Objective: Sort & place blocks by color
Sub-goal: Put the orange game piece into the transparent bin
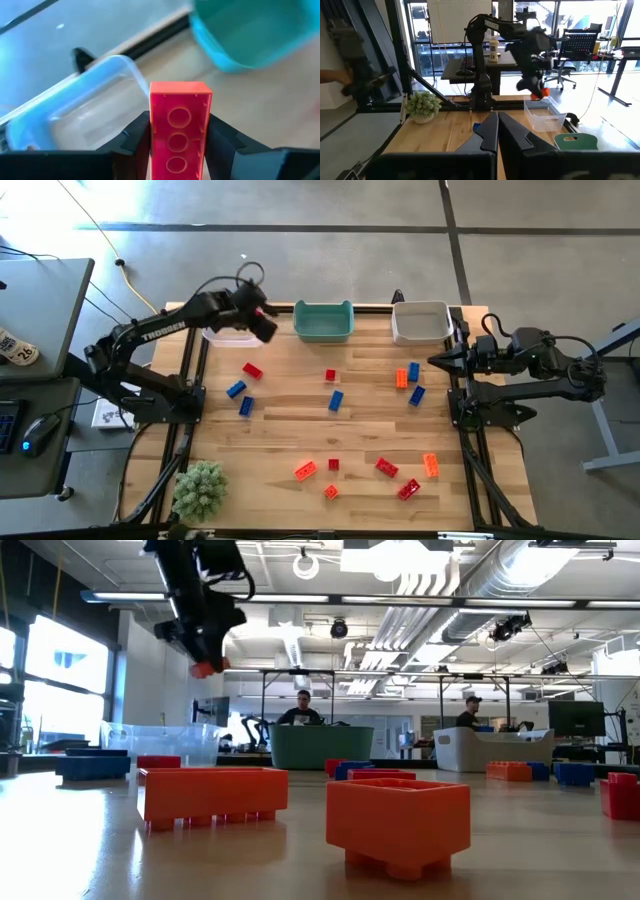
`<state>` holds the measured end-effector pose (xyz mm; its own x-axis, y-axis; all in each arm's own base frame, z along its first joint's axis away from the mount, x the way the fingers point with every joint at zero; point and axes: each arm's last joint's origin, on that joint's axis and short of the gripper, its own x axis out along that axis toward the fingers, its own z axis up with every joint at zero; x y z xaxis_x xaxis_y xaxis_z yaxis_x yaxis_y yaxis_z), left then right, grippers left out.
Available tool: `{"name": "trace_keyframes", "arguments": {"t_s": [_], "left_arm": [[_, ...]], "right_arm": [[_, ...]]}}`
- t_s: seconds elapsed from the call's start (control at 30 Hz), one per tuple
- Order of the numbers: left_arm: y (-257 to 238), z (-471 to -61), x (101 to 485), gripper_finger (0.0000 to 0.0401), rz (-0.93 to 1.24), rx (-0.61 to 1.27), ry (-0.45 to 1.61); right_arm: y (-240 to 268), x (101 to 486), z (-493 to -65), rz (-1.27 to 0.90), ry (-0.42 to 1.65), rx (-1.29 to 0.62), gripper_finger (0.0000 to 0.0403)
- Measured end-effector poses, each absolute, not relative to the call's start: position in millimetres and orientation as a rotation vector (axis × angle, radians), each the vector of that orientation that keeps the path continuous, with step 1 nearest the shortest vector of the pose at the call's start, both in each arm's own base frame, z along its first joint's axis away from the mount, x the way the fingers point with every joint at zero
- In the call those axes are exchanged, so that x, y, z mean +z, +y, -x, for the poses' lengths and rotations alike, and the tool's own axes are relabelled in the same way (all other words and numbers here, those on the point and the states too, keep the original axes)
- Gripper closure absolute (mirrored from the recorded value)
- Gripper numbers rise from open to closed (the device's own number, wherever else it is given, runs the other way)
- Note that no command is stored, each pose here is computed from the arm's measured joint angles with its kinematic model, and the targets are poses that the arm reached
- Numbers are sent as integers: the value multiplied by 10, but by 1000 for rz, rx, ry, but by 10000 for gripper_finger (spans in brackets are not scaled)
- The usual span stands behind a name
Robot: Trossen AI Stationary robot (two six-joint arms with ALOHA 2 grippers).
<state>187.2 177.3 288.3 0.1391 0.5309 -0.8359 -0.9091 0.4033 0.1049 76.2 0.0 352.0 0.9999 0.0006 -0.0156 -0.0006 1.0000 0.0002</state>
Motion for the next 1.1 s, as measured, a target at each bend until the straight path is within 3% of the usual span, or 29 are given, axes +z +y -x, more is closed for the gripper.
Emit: {"name": "trace_keyframes", "arguments": {"t_s": [0.33,0.83,1.1], "left_arm": [[2099,-1531,2738,278,669,1260,1007],[2272,-1624,2350,275,768,1276,1173],[2298,-1652,2285,247,818,1275,1169]], "right_arm": [[0,3521,-762,26,15,0,402],[0,3521,-763,-74,14,0,402],[0,3529,-762,-124,7,0,402]]}}
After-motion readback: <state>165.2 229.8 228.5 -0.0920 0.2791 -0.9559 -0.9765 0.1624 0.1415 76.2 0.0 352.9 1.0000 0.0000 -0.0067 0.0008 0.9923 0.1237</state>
